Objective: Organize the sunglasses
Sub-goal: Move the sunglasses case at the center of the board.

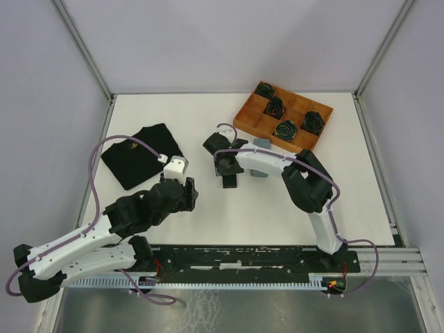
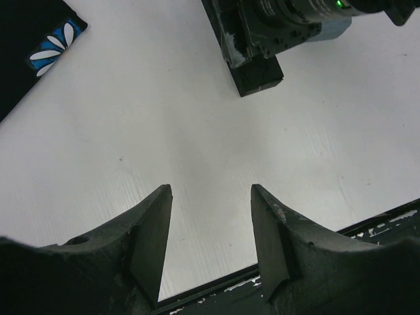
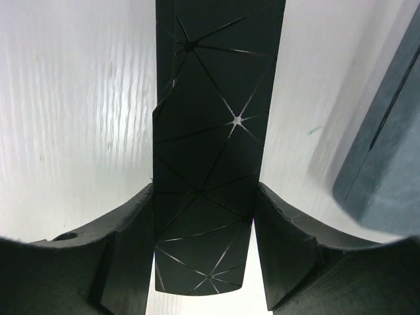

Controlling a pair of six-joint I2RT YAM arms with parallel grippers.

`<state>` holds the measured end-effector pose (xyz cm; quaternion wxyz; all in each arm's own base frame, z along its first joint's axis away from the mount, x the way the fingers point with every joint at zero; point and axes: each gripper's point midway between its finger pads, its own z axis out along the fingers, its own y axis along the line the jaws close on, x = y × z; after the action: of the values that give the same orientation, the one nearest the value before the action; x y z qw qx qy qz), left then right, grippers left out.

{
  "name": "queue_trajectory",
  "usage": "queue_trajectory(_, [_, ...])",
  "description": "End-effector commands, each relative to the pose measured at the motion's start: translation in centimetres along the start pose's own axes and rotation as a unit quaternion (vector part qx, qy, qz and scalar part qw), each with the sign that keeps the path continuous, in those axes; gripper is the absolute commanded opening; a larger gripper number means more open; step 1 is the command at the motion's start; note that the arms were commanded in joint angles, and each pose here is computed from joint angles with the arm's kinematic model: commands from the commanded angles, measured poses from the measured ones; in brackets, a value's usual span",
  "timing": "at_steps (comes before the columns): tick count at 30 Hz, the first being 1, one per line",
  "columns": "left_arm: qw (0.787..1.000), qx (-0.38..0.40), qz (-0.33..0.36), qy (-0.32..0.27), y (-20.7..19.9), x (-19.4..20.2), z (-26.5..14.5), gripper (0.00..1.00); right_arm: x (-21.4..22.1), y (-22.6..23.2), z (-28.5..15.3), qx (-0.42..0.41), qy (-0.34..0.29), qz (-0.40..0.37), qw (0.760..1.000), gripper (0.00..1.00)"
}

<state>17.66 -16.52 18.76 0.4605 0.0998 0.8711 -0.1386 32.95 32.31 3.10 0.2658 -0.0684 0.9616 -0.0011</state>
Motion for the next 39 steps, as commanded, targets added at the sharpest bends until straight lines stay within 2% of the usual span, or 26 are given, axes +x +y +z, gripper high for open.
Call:
queue_trajectory(1, [0.999,-0.008,-0.037,-0.031,0.1,-2.0,-0.7,0.59,-2.6,-1.6,1.4,0.029,-0.014,0.022,0.999,0.63])
queue_trajectory(8, [0.998,-0.007,-0.042,-0.034,0.3,-2.0,-1.0,0.61,-4.4,-2.0,3.0,0.031,-0.01,0.031,0.999,0.67])
queue_trajectory(18, [0.999,-0.007,-0.041,-0.034,0.2,-2.0,-0.9,0.68,-7.3,-1.9,0.8,0.003,-0.044,0.016,0.999,0.85])
queue_trajectory(22, [0.998,-0.018,-0.042,-0.044,0.5,-2.4,-0.8,0.75,-8.6,-1.3,-2.2,-0.049,-0.068,-0.002,0.996,0.92])
queue_trajectory(26, [0.997,-0.02,-0.046,-0.06,0.5,-3.3,-0.8,0.86,-10.1,-2.2,-6.9,-0.082,-0.119,-0.012,0.989,0.93])
queue_trajectory(30, [0.996,-0.035,-0.048,-0.068,0.4,-3.7,0.0,0.92,-10.7,-3.4,-11.3,-0.112,-0.157,-0.032,0.981,0.94])
queue_trajectory(34, [0.996,-0.046,-0.05,-0.059,0.1,-4.1,2.1,0.95,-9.9,-5.0,-14.7,-0.136,-0.181,-0.056,0.972,0.94])
queue_trajectory(39, [0.992,-0.059,-0.099,-0.043,2.1,-5.3,4.2,0.96,-6.7,-8.1,-17.8,-0.151,-0.193,-0.051,0.968,0.94])
